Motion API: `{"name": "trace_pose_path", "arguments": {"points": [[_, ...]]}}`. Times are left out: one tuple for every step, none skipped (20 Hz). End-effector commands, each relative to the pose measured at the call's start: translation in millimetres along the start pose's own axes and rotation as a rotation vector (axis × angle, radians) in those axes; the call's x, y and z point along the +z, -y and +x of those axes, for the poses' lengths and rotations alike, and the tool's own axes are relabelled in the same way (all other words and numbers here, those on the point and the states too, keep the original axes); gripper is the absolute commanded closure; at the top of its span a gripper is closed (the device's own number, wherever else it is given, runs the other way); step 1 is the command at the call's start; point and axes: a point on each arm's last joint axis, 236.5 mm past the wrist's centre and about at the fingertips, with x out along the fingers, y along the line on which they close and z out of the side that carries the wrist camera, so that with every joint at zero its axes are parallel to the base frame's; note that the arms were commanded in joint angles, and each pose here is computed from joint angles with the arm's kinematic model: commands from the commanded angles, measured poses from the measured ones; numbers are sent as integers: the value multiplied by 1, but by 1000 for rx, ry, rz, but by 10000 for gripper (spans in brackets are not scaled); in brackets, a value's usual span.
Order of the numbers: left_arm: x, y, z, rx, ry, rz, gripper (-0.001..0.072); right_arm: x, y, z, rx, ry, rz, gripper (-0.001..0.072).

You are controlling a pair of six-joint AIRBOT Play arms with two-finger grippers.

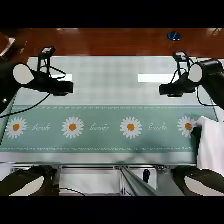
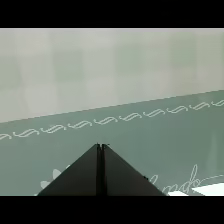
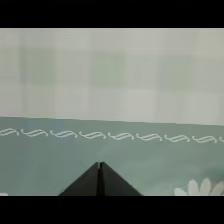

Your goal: Fold the shirts.

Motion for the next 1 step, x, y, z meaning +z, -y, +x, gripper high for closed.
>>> {"name": "trace_pose_path", "arguments": {"points": [[-1,0,0,1,-2,1,691,0,0,0,1,-1,0,688]]}}
